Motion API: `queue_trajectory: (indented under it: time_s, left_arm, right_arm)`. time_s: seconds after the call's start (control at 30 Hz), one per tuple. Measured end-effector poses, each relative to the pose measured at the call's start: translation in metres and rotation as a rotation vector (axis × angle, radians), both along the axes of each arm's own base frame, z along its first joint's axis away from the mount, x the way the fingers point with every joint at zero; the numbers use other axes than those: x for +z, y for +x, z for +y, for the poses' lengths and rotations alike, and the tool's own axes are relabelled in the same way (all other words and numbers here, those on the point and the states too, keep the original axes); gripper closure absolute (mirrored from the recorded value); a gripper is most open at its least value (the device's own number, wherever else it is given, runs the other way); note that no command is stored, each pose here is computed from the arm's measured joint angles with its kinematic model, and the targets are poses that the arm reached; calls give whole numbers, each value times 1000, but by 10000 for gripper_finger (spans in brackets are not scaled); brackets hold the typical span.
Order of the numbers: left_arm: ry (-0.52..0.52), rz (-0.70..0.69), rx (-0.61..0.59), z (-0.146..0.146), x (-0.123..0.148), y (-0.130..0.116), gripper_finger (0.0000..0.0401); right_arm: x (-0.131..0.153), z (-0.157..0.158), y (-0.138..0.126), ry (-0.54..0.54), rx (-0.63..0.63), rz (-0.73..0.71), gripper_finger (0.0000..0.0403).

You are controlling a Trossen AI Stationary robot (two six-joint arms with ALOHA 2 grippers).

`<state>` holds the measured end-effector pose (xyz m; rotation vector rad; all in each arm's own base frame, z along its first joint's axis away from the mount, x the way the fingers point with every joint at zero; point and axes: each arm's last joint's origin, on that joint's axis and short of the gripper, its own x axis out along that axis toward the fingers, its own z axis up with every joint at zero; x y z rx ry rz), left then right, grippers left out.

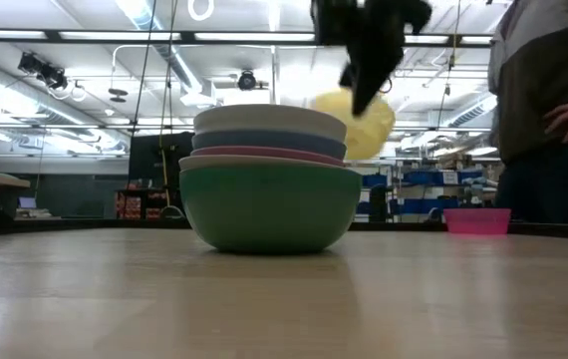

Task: Nest bowls inside each other
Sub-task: Stack the yellow bowl on top of the light blue bowl

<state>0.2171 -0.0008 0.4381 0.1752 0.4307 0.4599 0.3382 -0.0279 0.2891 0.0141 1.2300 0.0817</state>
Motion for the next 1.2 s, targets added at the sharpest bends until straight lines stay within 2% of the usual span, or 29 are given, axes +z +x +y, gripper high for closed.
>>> queue_trajectory:
  time_s: [0.13,0.4,0.8,1.03,1.2]
  left_arm:
    - [-9,-11,24,4,0,0,248]
    - [-14,-44,71,14,3,1,248]
    - [-22,-56,76,15,4,1,248]
    - [-20,-54,75,15,4,1,248]
    - [-24,-55,76,15,3,1,248]
  right_arm:
    - [16,31,9,11,58,-76,402]
    - [15,72,19,57,99,-170,402]
    - [-27,98,48,104,185,-130,403]
    - [-17,104,60,112,202,-159,403]
    - [-21,105,65,145,195,-126,392]
